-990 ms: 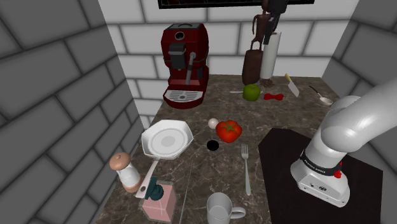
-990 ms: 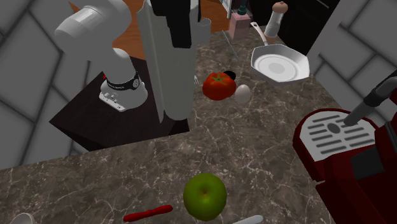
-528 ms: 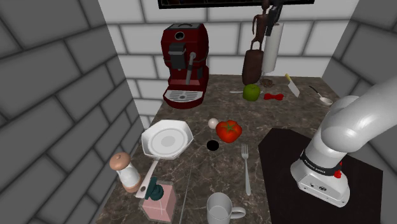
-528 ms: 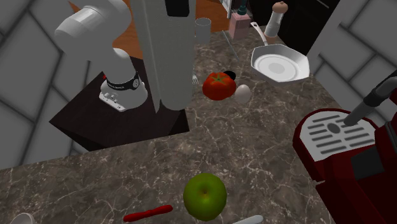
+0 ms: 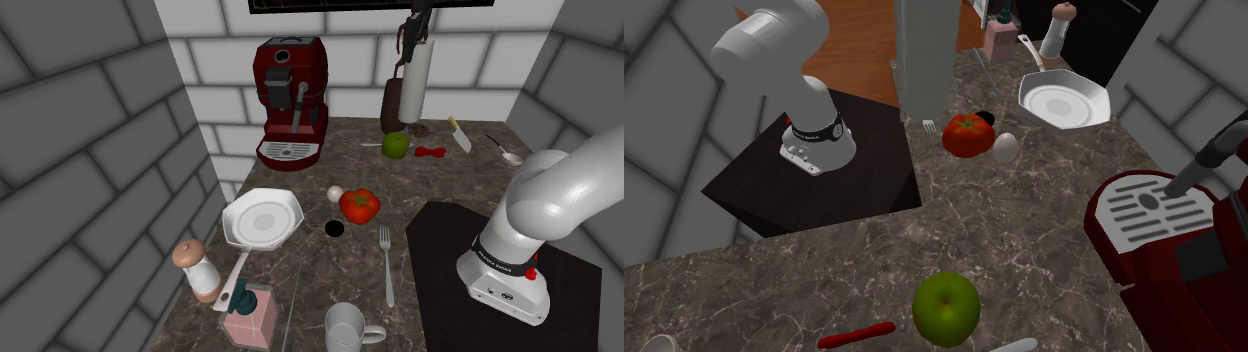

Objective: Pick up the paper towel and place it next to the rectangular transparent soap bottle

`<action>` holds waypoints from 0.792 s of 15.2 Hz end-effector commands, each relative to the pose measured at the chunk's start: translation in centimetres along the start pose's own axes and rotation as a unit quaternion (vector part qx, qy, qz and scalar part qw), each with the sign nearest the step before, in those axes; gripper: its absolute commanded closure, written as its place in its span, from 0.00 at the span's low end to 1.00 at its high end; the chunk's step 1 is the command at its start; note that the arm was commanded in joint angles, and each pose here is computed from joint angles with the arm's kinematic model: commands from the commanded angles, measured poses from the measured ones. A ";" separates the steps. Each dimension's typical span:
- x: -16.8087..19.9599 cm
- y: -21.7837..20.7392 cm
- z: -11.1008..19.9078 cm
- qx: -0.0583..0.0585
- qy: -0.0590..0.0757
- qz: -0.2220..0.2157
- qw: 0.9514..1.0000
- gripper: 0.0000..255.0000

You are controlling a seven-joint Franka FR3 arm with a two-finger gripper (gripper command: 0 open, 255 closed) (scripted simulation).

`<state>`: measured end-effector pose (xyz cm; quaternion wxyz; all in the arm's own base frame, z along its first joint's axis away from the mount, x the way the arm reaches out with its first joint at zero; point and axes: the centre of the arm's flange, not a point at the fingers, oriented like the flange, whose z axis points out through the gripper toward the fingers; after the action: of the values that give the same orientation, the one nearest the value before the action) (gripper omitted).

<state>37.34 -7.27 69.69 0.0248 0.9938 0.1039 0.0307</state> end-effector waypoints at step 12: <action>3.4 -16.8 -0.9 0.000 0.000 0.001 1.000 1.00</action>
<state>37.22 8.59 69.98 0.0248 0.9938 0.1039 0.0309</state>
